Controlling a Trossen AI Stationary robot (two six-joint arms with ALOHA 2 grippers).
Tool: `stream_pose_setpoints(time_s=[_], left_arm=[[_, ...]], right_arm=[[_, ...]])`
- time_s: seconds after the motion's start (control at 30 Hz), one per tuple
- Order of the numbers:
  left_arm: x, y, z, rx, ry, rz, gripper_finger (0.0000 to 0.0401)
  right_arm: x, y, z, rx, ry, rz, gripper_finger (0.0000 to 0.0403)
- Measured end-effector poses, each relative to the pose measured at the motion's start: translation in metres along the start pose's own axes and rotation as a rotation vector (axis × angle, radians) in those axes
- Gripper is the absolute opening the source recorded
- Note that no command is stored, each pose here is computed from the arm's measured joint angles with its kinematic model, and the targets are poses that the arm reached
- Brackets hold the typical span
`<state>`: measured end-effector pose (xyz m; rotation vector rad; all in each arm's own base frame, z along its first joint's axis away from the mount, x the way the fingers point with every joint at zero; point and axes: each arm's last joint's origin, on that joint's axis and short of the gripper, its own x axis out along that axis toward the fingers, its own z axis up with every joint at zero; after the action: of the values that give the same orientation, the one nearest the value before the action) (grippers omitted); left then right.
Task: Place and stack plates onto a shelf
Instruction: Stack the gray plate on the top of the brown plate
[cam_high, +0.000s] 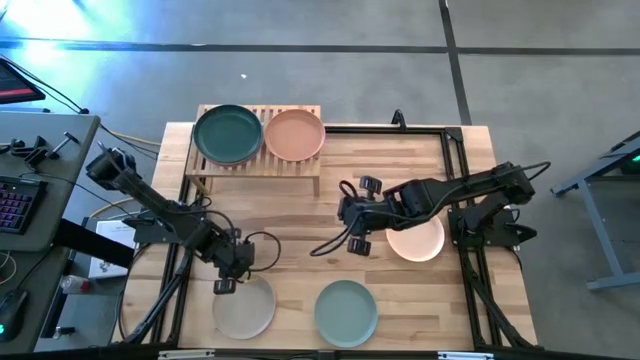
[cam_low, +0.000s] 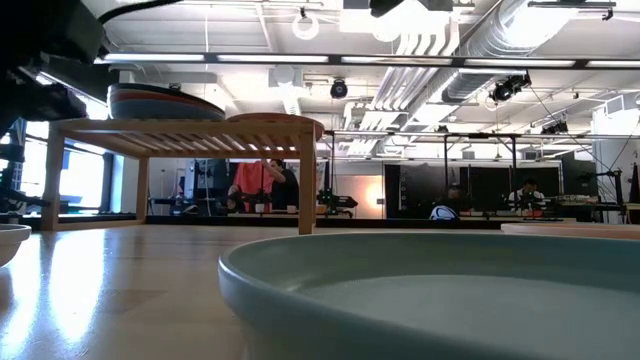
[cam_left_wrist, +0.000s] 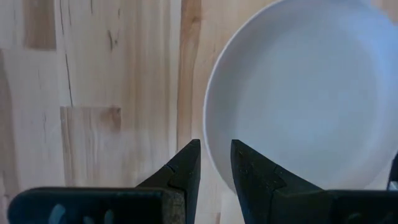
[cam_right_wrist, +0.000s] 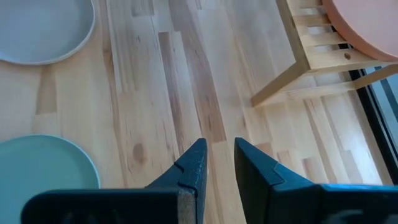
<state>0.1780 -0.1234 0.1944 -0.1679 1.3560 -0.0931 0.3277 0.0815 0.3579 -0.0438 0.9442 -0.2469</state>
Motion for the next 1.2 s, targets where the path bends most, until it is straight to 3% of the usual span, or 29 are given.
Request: stream_pose_setpoints(time_s=[1.2], left_arm=[[0.038, -0.004, -0.006, -0.025, 0.033, 0.01, 0.0078]], right_arm=[[0.018, 0.008, 0.003, 0.006, -0.007, -0.001, 0.0057]])
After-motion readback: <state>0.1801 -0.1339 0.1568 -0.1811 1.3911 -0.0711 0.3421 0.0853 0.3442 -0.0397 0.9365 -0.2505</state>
